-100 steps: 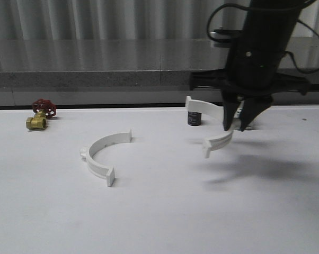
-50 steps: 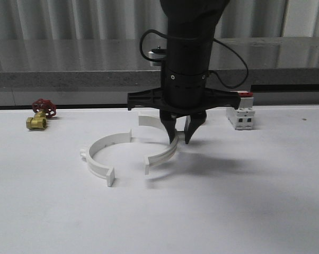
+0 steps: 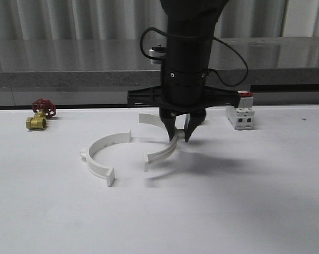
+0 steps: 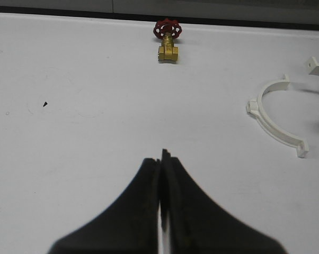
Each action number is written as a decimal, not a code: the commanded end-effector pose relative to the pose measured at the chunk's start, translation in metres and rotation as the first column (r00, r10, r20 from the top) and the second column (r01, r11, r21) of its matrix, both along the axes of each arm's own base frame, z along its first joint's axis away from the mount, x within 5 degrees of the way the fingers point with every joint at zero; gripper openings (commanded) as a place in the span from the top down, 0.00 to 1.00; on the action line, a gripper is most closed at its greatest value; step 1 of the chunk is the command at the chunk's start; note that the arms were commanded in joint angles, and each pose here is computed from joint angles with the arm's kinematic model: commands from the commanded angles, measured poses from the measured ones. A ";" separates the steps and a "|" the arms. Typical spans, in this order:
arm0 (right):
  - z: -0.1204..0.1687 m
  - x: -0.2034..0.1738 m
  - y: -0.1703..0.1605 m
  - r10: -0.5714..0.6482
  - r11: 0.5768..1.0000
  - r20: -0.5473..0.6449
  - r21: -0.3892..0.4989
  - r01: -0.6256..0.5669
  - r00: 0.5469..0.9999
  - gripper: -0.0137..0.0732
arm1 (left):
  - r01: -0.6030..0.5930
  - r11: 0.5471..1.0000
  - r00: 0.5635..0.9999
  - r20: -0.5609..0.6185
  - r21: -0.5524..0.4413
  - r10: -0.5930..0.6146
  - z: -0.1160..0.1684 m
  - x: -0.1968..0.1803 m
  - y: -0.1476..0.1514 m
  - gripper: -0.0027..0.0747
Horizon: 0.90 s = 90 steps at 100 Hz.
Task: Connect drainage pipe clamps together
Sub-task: 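Lower the held half with the right gripper, aligning its ends with the placed half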
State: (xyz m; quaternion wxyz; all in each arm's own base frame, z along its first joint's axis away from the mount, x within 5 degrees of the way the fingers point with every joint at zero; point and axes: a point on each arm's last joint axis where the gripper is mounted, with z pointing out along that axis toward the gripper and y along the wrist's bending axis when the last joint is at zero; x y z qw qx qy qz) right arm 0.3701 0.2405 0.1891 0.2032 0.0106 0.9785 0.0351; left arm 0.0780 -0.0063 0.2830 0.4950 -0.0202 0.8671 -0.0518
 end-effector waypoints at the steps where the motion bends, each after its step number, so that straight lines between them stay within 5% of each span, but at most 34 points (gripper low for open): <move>1: 0.034 0.002 0.002 0.002 0.998 0.091 0.066 -0.008 0.996 0.72 | -0.002 1.000 0.997 0.081 -0.019 0.004 0.013 0.003 -0.001 0.99; 49: 0.032 0.000 0.006 -0.099 0.982 0.047 0.166 0.090 0.994 0.72 | -0.002 1.000 0.997 0.081 -0.019 0.004 0.013 0.003 -0.001 0.99; 90: 0.011 -0.001 0.015 -0.127 0.982 0.007 0.143 0.124 0.992 0.72 | -0.002 1.000 0.997 0.081 -0.019 0.004 0.013 0.003 -0.001 0.99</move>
